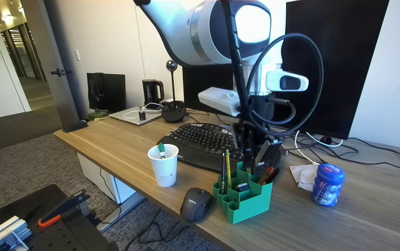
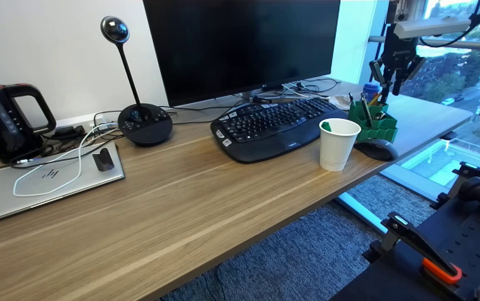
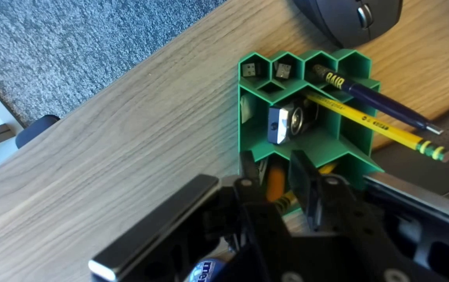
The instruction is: Put one pencil in the white cup
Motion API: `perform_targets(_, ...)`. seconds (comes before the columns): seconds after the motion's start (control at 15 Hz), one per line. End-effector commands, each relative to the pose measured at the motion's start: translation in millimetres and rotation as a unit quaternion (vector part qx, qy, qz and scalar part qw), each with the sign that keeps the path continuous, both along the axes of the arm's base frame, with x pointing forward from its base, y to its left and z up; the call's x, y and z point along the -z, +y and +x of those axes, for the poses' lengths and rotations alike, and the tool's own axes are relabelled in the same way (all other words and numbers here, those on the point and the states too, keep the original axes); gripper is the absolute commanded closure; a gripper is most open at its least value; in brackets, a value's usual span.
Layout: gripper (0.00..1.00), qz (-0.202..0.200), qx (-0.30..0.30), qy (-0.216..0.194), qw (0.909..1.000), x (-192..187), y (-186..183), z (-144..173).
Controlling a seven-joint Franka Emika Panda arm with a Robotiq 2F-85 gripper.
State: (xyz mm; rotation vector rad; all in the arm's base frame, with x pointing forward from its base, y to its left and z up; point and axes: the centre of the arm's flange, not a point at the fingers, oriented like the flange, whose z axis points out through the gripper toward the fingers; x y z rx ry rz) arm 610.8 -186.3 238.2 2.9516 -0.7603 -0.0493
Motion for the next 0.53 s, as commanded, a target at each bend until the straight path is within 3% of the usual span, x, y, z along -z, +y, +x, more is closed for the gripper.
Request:
perform_targets(0.0, 1.0, -0.001, 0.005, -0.003, 1.0, 0.9, -3.4, 9.1)
perform_targets(0.47, 1.0, 0.0, 0.004, -0.004, 1.0, -0.2, -4.1, 9.9)
